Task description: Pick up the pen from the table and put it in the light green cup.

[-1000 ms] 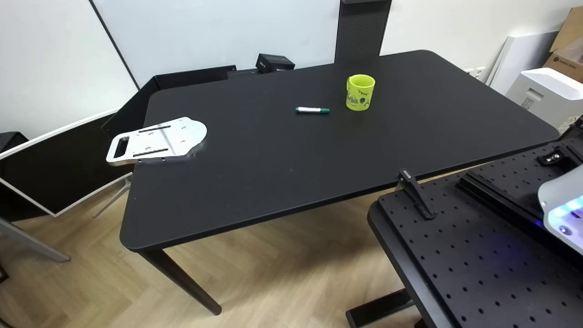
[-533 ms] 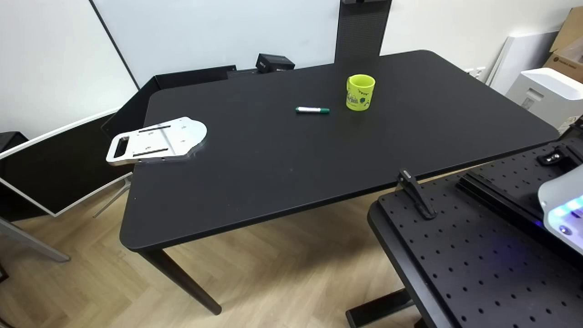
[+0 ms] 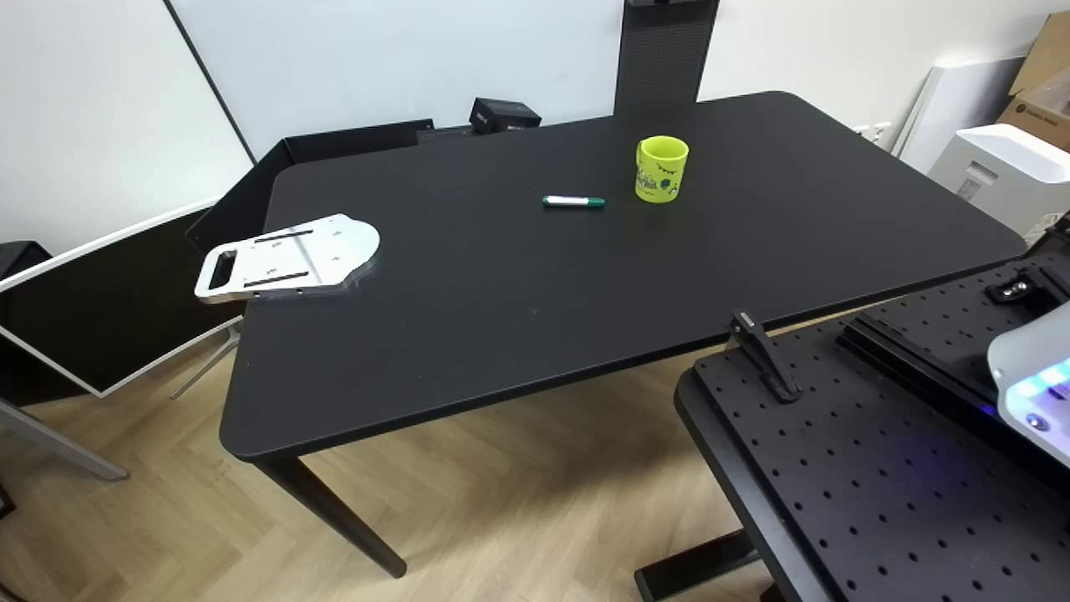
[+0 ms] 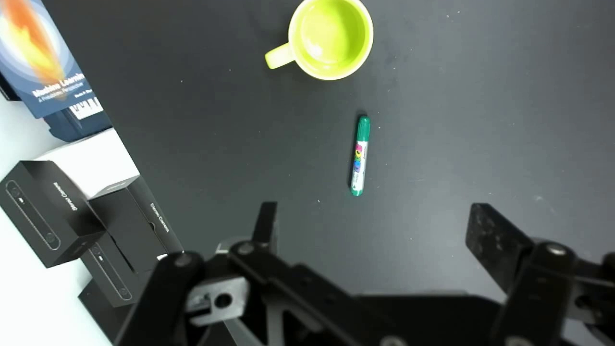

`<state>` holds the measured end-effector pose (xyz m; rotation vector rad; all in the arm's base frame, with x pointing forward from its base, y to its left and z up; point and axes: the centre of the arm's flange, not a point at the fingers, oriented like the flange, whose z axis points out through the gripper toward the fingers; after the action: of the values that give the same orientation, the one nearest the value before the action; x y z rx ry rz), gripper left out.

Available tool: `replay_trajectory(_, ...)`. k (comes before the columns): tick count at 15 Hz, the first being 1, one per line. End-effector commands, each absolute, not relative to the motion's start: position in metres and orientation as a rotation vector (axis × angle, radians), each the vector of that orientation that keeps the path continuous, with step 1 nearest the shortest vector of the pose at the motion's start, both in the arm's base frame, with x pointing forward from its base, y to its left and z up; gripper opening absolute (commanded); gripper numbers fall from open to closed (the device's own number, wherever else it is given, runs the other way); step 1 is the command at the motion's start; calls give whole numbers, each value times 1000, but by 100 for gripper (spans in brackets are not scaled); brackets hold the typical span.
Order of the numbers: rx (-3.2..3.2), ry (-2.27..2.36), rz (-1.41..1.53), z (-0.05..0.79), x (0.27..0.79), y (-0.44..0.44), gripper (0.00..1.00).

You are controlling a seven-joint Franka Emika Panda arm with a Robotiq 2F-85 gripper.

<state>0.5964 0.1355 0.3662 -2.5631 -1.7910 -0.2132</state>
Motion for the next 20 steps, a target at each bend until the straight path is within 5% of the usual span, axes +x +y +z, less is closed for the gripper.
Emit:
replay_trajectory(1, -2563, -1791, -213, 366, 596, 136, 100)
replay_trajectory(20, -2632, -1792, -172, 302, 666, 191, 100)
